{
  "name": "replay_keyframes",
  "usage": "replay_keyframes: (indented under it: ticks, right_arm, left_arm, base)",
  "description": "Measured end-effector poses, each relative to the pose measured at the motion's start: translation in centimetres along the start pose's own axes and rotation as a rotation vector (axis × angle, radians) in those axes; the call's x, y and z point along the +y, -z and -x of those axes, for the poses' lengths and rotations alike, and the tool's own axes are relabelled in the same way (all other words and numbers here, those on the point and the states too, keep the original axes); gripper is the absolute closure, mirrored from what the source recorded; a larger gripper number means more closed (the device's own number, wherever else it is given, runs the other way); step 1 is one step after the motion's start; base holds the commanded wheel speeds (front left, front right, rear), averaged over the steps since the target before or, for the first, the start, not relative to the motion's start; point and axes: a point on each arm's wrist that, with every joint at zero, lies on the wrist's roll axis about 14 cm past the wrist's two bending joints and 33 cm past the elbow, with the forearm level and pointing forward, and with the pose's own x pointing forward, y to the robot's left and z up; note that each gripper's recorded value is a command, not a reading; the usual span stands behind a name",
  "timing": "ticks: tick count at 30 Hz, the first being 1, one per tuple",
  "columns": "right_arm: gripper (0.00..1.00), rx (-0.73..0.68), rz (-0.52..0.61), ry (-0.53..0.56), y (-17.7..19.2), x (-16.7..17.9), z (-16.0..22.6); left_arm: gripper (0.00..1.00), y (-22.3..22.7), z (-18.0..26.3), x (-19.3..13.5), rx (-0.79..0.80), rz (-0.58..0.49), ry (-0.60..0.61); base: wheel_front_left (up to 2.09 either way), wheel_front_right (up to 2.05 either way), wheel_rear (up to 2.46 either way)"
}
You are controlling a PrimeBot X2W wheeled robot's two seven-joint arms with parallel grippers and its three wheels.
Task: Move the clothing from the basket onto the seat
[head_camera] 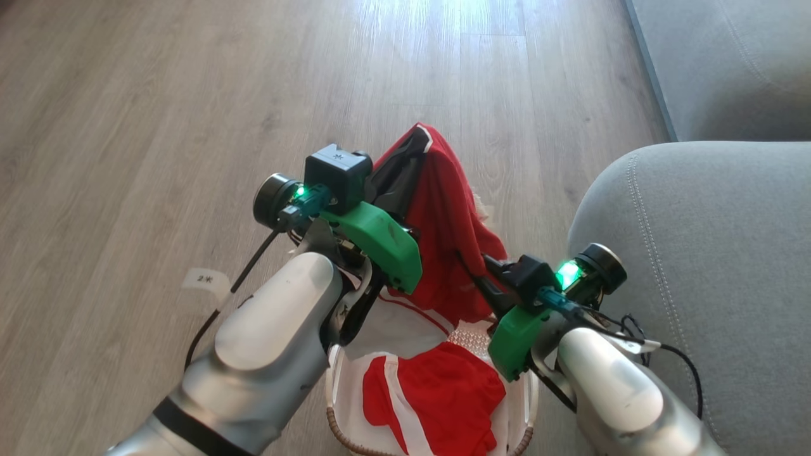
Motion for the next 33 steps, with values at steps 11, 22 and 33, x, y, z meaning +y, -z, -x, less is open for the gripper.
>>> replay_keyframes:
  ticks: [11,22,33]
  right_arm:
    - [1.0,-0.016,-0.053,0.104,-0.2,-3.1,1.0]
    - [1.0,-0.067,-0.056,0.245,-1.5,-7.6,2.2]
    - [1.0,-0.111,0.037,0.418,-3.3,-14.2,6.3]
  left_arm:
    - [0.1,2.6,0.0,0.6,0.037,0.038,-0.02]
    - [0.0,6.5,1.2,1.0,0.085,0.082,-0.054]
    - [0.0,8.5,1.9,-1.7,0.099,0.1,-0.003]
  base:
    - [0.0,0.0,0.0]
    - [0.0,0.0,0.0]
    - [0.0,0.0,0.0]
